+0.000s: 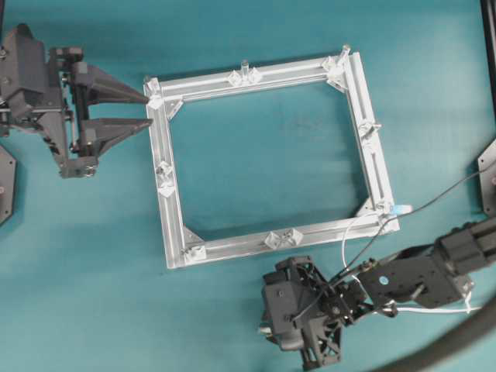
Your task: Move the cable alternately left and right between 8 pins so it hooks onto each one.
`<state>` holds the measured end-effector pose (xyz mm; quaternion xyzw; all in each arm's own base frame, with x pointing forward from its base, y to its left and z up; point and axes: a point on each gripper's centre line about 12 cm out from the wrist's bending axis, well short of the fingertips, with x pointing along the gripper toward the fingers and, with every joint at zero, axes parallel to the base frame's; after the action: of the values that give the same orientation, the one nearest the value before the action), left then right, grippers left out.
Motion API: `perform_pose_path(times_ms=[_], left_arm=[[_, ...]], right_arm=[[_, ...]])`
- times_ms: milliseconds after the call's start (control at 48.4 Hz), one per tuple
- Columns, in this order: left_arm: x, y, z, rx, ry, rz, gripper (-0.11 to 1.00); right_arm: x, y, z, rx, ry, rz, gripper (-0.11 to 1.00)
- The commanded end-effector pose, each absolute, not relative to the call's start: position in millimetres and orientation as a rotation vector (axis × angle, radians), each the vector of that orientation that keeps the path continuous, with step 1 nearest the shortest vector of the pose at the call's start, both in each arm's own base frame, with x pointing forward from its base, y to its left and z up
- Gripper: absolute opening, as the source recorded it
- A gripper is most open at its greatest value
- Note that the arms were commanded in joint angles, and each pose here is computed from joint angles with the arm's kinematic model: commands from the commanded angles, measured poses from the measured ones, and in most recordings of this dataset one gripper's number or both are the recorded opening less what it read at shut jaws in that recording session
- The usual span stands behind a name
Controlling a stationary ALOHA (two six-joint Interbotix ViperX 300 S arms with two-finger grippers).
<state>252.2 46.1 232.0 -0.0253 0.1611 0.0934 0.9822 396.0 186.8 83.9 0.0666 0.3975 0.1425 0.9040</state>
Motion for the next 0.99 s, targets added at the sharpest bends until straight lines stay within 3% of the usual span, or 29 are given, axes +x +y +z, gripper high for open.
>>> perform_pose_path(times_ms=[0,207,372,496,745,972], left_arm=[[250,45,238,-0.045,0.300,0.183,0.55],[243,43,239,-0.043,0.302,0.181,0.55],[234,41,238,-0.046,0.328,0.178,0.55],[225,39,241,-0.044,0.320,0.176,0.55],[196,33,250,-0.037,0.242,0.169,0.55],[171,28,249,-0.039,0.248,0.160,0.55]], right_arm=[[402,194,90,0.150,0.799,0.304,0.46],[402,194,89,0.158,0.821,0.291,0.42],[394,192,93,0.142,0.891,0.265,0.14],[382,190,112,0.138,0.915,0.254,0.13],[346,166,174,0.210,0.823,0.250,0.13],[331,109,189,0.419,0.852,0.033,0.13]])
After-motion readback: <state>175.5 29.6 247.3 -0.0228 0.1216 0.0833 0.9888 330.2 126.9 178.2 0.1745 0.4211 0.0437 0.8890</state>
